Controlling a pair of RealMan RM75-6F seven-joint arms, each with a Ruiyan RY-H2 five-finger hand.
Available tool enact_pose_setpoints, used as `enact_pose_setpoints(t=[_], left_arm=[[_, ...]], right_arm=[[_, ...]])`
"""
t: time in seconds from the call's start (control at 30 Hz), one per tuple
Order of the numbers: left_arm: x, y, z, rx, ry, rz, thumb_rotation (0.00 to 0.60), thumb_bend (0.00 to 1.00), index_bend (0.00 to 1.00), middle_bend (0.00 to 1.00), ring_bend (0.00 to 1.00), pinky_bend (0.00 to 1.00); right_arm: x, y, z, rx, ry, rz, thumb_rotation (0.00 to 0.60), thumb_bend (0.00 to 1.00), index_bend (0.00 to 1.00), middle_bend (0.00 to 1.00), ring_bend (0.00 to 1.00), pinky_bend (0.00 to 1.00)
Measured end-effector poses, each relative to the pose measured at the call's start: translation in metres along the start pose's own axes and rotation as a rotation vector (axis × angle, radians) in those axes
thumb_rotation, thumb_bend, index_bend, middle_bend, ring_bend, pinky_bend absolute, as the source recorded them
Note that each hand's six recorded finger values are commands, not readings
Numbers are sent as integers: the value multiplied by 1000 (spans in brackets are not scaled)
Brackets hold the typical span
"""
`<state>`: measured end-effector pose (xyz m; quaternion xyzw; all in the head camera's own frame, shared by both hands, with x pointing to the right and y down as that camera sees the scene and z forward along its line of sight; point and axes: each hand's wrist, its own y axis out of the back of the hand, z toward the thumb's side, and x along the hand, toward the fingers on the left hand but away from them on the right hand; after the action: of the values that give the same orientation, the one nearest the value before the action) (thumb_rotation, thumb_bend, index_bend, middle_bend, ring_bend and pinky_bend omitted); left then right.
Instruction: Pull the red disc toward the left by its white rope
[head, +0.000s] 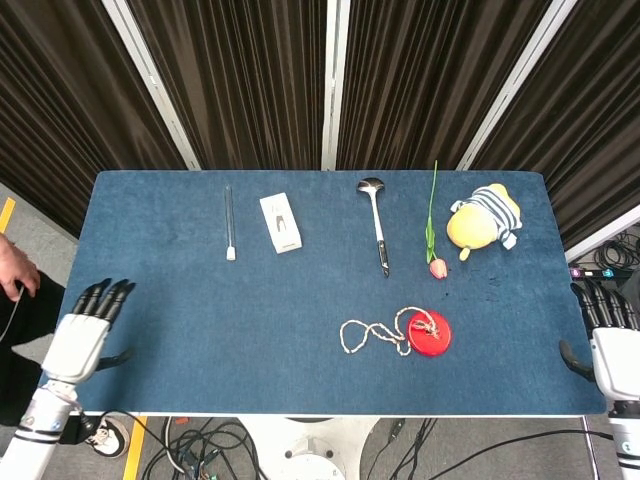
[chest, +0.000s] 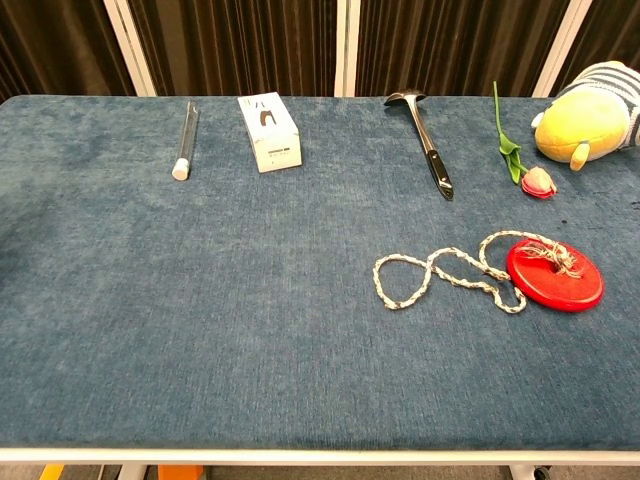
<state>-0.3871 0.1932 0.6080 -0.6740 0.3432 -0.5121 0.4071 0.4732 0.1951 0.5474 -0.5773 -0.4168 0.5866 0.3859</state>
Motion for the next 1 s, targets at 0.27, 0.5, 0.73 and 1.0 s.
enact_pose_setpoints(t=[0.27,0.5,0.73,1.0], left_arm=[[53,-17,61,-100,-219,-103,600,114,51,67,0,110],[100,-44,142,-163,-429,-212,600,113,51,68,0,109],[130,-70,205,-235,-536,-338,600,112,51,68,0,109],[148,-85,259,-281,-613,-432,600,112,51,108,0,109]], right_arm=[[-2,5,-2,-5,-10,-19,600,235,0,0,0,0],[-2,9,-7,-7,-23,-28,600,234,0,0,0,0],[-1,9,-18,-13,-47,-24,600,235,0,0,0,0],[0,9,-29,-23,-64,-24,600,234,0,0,0,0]])
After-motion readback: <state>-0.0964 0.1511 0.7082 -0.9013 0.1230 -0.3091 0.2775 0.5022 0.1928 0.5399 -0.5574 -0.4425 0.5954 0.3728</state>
